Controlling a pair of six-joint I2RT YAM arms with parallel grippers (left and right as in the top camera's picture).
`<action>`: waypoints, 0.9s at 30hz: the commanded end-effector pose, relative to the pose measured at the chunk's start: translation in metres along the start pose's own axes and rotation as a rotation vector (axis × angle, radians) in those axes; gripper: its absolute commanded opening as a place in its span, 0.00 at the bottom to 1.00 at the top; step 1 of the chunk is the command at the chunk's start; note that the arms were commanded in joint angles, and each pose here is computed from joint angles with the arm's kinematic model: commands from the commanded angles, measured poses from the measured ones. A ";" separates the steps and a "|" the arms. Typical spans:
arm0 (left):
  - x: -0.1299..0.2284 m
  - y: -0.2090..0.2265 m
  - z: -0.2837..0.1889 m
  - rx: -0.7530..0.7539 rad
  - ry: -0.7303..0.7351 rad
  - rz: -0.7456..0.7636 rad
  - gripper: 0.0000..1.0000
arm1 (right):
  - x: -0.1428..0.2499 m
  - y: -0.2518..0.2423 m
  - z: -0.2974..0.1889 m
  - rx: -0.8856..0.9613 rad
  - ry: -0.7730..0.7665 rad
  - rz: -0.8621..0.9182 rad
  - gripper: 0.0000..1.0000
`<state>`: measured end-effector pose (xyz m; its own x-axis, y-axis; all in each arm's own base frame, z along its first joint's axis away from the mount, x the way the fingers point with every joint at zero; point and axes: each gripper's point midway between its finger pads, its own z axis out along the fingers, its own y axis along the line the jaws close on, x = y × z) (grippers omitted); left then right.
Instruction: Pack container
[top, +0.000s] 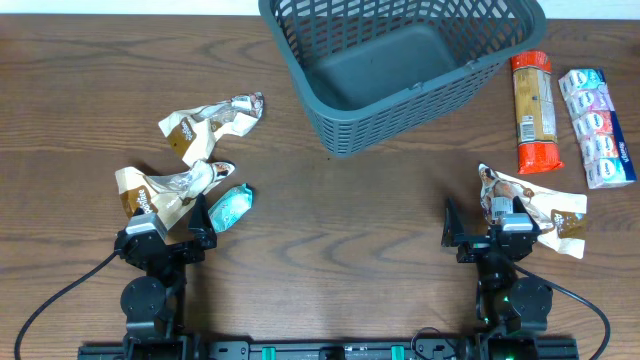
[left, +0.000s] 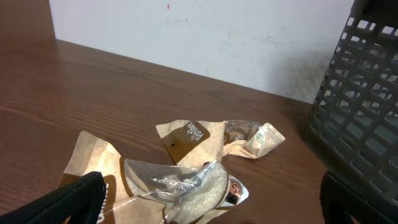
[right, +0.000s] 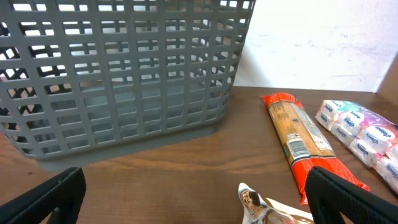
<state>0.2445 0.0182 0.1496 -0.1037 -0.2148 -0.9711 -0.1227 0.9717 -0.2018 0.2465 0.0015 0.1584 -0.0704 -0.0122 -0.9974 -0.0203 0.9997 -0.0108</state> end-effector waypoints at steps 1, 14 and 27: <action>0.020 0.006 0.002 -0.018 0.060 0.024 0.99 | 0.001 0.000 0.000 0.003 0.000 0.006 0.99; -0.002 -0.037 -0.004 0.218 0.014 -0.115 0.99 | 0.001 0.000 0.000 0.005 0.000 0.005 0.99; -0.060 -0.105 -0.050 0.554 0.101 -0.067 0.99 | -0.002 0.004 0.000 -0.018 -0.009 0.097 0.99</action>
<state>0.2272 -0.0536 0.1999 -0.2156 -0.3031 -0.9283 0.2611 0.8981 -0.3539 0.2465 0.0018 0.1588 -0.0692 0.0202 -0.9974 -0.0196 0.9996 0.0216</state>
